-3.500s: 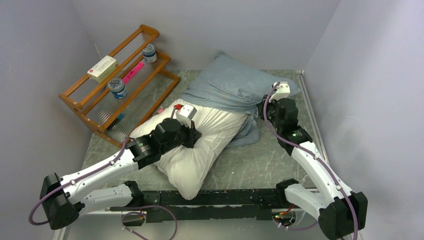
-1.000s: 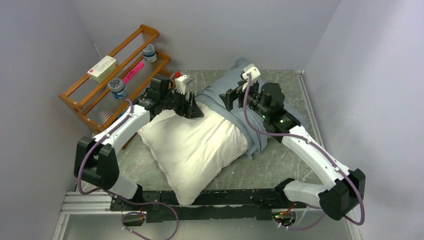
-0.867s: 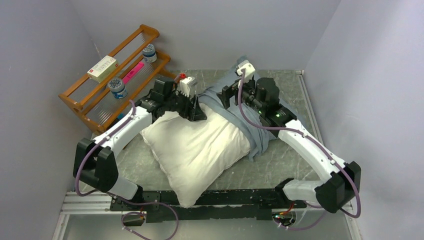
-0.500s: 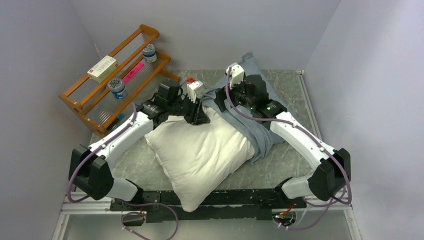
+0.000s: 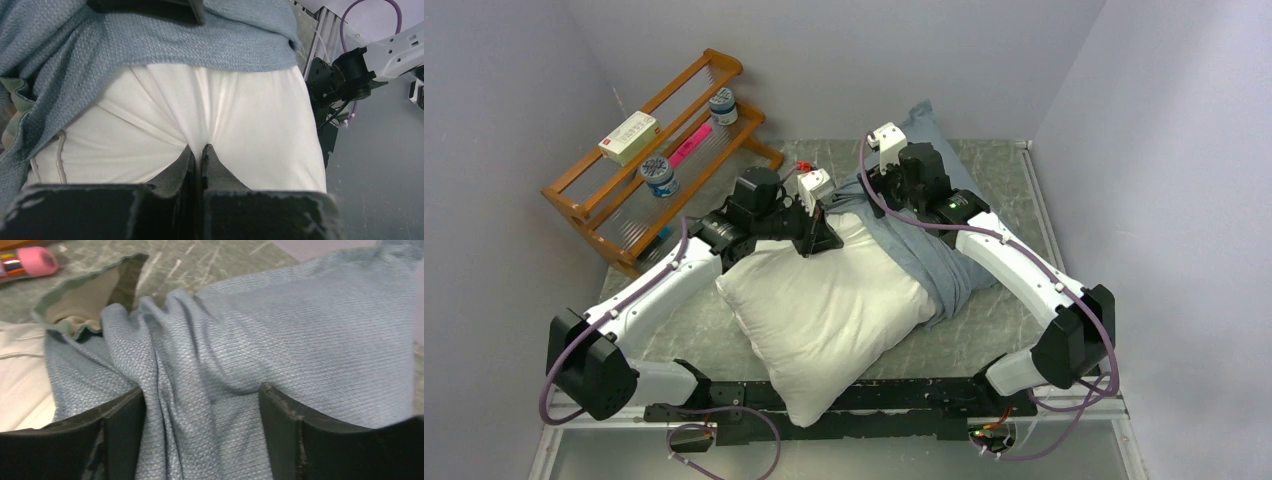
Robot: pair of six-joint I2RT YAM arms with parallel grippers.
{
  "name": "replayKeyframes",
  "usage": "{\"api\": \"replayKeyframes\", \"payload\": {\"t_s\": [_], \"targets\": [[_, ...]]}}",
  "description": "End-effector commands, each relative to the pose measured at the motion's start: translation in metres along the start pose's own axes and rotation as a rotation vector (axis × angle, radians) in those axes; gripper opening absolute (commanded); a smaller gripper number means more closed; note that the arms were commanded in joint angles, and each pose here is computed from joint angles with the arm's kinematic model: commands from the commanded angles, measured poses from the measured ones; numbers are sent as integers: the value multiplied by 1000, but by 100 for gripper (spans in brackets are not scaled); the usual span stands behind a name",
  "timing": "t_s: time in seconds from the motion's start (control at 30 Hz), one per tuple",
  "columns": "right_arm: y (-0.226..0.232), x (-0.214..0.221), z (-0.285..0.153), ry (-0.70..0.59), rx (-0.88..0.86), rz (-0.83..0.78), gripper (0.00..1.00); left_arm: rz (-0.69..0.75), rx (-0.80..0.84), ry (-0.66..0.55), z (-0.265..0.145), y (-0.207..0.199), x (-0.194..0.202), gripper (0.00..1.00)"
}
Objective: Remove the pillowcase from the pillow
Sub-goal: Remove the pillow from the pillowcase.
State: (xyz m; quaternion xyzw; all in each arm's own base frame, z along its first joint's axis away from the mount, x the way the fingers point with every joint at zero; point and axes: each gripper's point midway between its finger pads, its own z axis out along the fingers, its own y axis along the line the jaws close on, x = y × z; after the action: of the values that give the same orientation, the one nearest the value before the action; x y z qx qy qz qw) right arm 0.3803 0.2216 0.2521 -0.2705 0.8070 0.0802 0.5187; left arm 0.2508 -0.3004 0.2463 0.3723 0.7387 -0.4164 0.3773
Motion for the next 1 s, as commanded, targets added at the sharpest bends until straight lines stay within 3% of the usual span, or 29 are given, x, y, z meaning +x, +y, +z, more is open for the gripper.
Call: {"api": "replayKeyframes", "payload": {"t_s": [0.0, 0.17, 0.53, 0.97], "targets": [[-43, 11, -5, 90, 211, -66, 72, 45, 178, 8, -14, -53, 4, 5], [-64, 12, -10, 126, 330, -93, 53, 59, 177, 1, -19, -56, 6, 5], [-122, 4, -30, 141, 584, -94, 0, 89, 128, -45, -32, -56, -3, 5], [-189, -14, -61, 6, 731, 128, 0, 35, 55, -115, -52, -30, -15, 5]]}}
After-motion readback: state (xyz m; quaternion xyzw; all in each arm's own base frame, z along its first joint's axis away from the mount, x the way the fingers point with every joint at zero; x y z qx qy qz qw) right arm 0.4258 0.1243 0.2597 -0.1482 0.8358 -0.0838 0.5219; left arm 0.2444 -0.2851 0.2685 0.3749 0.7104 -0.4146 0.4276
